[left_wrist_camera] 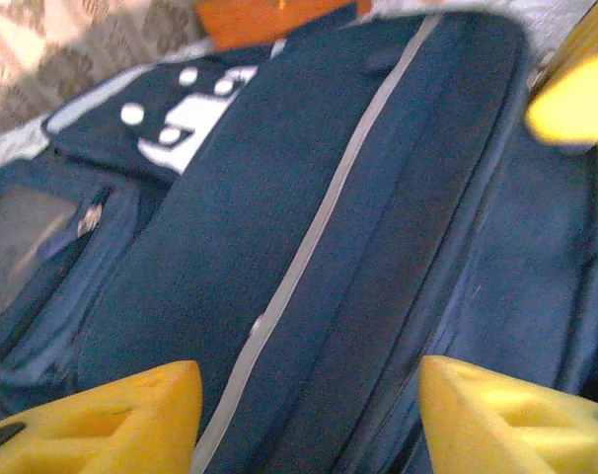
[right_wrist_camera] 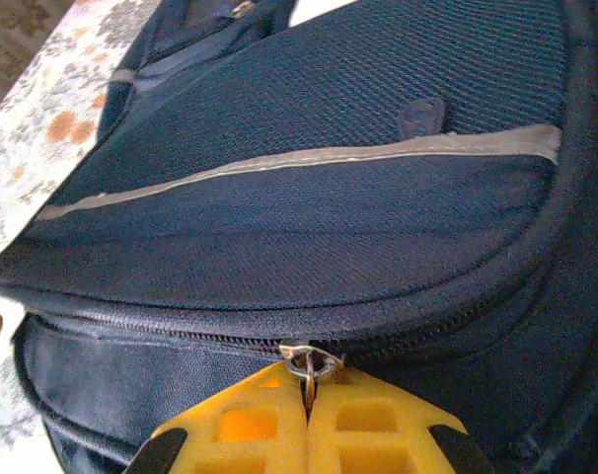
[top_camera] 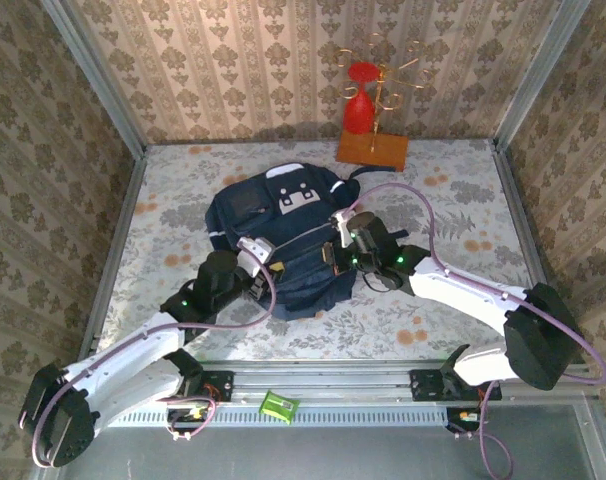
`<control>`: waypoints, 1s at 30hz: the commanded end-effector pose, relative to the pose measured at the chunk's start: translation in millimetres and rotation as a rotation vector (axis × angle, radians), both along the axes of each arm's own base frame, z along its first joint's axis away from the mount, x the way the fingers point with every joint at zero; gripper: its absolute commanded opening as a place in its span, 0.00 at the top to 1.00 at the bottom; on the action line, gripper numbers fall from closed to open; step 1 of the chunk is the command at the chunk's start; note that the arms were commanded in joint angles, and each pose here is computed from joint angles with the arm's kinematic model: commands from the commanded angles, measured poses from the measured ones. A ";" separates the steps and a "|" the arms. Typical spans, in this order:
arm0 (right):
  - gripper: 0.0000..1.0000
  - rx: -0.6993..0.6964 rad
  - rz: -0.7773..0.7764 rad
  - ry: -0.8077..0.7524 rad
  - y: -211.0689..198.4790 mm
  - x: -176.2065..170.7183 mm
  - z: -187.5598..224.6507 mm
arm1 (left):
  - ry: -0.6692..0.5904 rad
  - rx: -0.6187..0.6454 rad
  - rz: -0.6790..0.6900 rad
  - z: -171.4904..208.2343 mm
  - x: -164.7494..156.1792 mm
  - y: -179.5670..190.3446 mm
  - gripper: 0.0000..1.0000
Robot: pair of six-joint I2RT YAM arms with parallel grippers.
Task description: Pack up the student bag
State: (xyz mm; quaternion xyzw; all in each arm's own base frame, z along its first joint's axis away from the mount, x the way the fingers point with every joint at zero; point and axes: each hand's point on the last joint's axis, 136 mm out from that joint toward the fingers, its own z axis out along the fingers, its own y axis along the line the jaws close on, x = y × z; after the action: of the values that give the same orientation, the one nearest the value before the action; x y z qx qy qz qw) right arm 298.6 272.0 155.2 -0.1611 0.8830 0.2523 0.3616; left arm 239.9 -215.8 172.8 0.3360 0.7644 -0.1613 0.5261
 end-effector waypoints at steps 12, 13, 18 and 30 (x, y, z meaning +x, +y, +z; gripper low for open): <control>1.00 0.160 0.102 -0.068 33.2 -13.7 49.9 | 0.014 0.105 -0.247 4.0 1.5 -61.7 0.39; 1.00 0.163 0.105 -0.067 34.2 -14.1 50.2 | 0.019 0.098 -0.254 3.6 2.0 -63.4 0.39; 1.00 0.168 0.112 -0.064 36.4 -14.9 50.1 | 0.056 0.069 -0.269 -4.3 8.7 -65.8 0.51; 1.00 -0.066 -0.196 0.072 -41.9 6.0 0.4 | 0.032 -0.010 -0.241 -5.1 18.8 -38.3 1.00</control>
State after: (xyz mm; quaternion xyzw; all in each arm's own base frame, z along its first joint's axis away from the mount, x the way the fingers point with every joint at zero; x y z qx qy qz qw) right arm 291.9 271.8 154.5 -0.1466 0.8935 0.2493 0.3436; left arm 247.7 -269.2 153.7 0.4507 0.7293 -0.2332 0.4589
